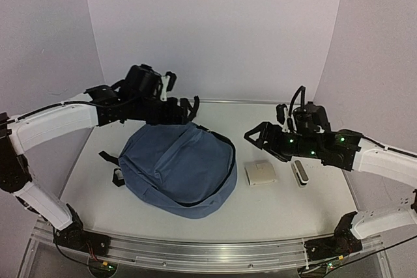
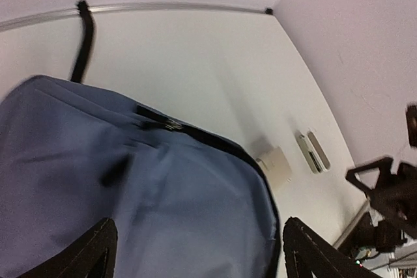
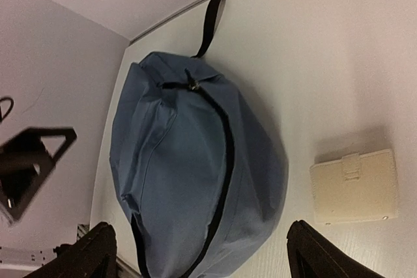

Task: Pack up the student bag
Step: Zip the student bag at the center of the board, then adjust the student bag at the center of the board.

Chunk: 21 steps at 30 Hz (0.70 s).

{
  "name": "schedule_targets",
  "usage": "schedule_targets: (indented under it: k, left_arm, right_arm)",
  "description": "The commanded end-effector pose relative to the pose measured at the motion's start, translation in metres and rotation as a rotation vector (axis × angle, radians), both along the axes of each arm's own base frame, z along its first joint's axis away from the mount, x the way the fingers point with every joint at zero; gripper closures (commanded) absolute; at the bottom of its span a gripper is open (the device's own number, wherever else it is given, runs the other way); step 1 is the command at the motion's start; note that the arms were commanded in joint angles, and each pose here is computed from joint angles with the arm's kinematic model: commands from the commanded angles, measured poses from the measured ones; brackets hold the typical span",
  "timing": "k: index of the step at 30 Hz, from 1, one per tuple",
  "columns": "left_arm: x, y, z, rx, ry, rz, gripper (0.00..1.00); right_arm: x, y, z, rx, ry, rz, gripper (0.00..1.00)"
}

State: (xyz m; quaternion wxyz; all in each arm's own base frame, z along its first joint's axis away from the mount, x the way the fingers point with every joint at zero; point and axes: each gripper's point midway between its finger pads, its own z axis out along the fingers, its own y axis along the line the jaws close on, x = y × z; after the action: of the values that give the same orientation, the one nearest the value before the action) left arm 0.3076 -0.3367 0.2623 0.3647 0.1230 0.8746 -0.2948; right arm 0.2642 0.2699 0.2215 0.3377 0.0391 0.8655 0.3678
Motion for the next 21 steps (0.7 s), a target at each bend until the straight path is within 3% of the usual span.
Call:
schedule_targets:
  k: [1, 4, 7, 15, 19, 21]
  left_arm:
    - [0.018, 0.107, -0.039, 0.083, 0.189, 0.115, 0.11]
    - [0.032, 0.146, -0.043, 0.033, 0.247, 0.17, 0.11]
    - [0.039, 0.163, -0.04, 0.029, 0.233, 0.188, 0.1]
    - [0.045, 0.175, -0.037, 0.046, 0.159, 0.193, 0.1]
    - [0.043, 0.18, -0.039, 0.069, 0.146, 0.194, 0.1]
    - [0.041, 0.182, -0.042, 0.082, 0.142, 0.196, 0.1]
  right_arm:
    - [-0.026, 0.038, -0.02, -0.013, 0.061, 0.054, 0.21]
    - [-0.032, 0.044, -0.041, -0.046, 0.102, 0.048, 0.34]
    - [-0.032, 0.046, -0.058, -0.069, 0.119, 0.026, 0.38]
    - [-0.033, 0.072, -0.087, -0.071, 0.149, 0.059, 0.51]
    - [-0.032, 0.087, -0.092, -0.047, 0.145, 0.101, 0.52]
    - [-0.03, 0.091, -0.097, -0.063, 0.147, 0.106, 0.6]
